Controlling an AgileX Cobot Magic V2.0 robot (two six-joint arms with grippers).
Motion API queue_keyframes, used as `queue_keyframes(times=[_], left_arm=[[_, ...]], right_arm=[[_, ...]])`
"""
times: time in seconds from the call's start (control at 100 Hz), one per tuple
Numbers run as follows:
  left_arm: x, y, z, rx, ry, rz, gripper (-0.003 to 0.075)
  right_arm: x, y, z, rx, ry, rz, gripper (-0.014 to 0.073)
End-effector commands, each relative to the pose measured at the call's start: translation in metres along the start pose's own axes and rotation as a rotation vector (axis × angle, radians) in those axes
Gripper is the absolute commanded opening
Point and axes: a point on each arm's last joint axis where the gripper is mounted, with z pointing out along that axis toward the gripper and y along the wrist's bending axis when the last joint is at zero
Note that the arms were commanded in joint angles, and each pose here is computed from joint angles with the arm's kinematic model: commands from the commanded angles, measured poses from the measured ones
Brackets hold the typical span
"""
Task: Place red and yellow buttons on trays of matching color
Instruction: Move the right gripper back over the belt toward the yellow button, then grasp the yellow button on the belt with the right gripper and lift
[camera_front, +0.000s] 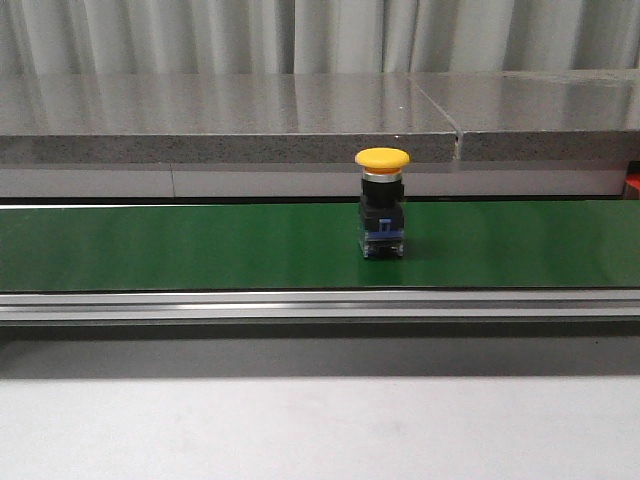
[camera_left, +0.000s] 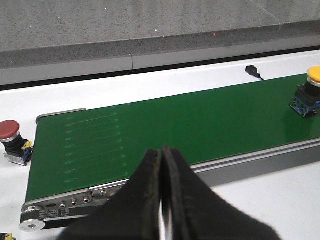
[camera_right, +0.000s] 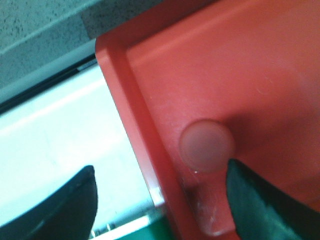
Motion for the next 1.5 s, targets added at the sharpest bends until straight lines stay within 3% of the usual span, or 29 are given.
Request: queue_keyframes(times=[0.0, 0.16, 0.36, 0.66, 0.85, 1.06, 1.32, 1.49], left_arm=[[-0.014, 0.000, -0.003, 0.002, -0.091, -0.017, -0.0021], [-0.014, 0.000, -0.003, 0.002, -0.091, -0.017, -0.0021], [-0.014, 0.000, -0.003, 0.002, -0.091, -0.017, -0.0021], [-0.014, 0.000, -0.003, 0.002, -0.091, -0.017, -0.0021], [-0.014, 0.000, -0.003, 0.002, -0.091, -0.017, -0.0021], [-0.014, 0.000, -0.003, 0.002, -0.091, -0.017, -0.0021], [-0.014, 0.000, -0.003, 0.002, -0.091, -0.017, -0.0021], [-0.014, 0.000, -0.003, 0.002, -0.091, -0.017, -0.0021]], right_arm=[[-0.011, 0.009, -0.042, -0.010, -0.144, -0.045, 0.0542], [0.002, 0.030, -0.065, -0.045, -0.164, -0.150, 0.0551], [0.026, 0.062, -0.082, -0.115, -0.017, -0.258, 0.0659], [0.065, 0.106, -0.089, -0.212, 0.216, -0.473, 0.0656], [0.091, 0.138, -0.095, -0.290, 0.302, -0.664, 0.0656], [0.113, 0.156, -0.103, -0.355, 0.391, -0.851, 0.0656], [0.127, 0.177, -0.100, -0.412, 0.375, -0.979, 0.0656], [0.129, 0.191, -0.088, -0.424, 0.299, -0.989, 0.0656]])
